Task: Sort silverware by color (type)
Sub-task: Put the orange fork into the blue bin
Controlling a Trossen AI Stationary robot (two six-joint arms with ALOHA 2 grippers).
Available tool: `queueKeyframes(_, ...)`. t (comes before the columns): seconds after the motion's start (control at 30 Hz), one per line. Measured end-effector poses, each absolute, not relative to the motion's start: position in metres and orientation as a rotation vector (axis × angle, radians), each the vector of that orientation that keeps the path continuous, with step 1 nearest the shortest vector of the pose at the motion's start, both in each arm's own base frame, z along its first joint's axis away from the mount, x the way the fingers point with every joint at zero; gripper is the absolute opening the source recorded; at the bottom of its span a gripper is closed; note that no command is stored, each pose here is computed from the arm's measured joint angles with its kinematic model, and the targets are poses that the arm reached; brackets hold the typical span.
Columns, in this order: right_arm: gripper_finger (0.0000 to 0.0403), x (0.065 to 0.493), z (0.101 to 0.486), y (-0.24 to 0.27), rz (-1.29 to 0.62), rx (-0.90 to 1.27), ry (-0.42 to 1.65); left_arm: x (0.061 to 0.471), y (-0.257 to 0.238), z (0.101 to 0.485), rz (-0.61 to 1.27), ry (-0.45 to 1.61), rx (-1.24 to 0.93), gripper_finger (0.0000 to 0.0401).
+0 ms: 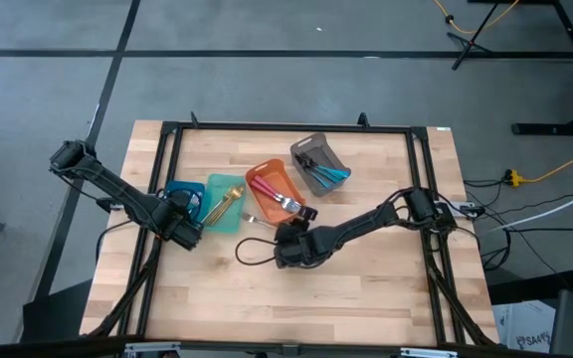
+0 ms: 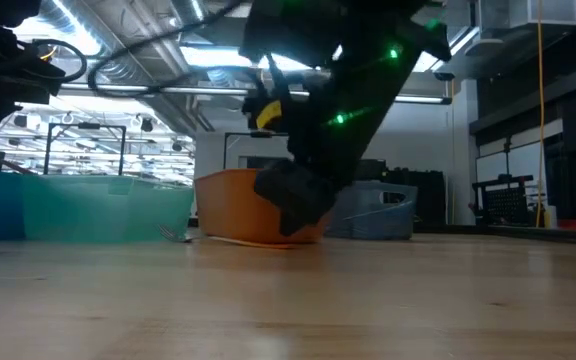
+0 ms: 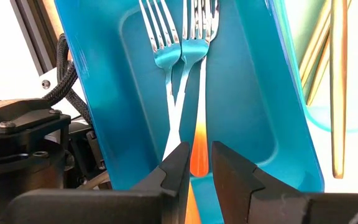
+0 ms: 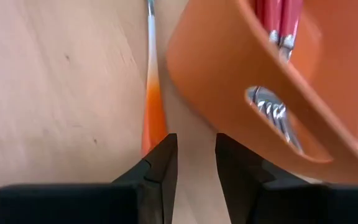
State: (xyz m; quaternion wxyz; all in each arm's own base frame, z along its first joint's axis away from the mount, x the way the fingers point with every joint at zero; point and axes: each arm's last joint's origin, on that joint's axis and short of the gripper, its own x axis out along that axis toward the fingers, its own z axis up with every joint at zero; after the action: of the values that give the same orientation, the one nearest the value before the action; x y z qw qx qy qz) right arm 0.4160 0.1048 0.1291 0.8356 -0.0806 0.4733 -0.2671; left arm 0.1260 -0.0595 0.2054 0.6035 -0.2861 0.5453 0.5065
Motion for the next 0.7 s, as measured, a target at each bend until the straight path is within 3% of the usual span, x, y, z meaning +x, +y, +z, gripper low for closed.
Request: queueKeyframes(0.7, 0.0104, 0.411, 0.112, 0.102, -0.514, -0.147, 1.003, 0.126, -0.060, 0.205, 1.172, 1.262, -0.662, 0.0060)
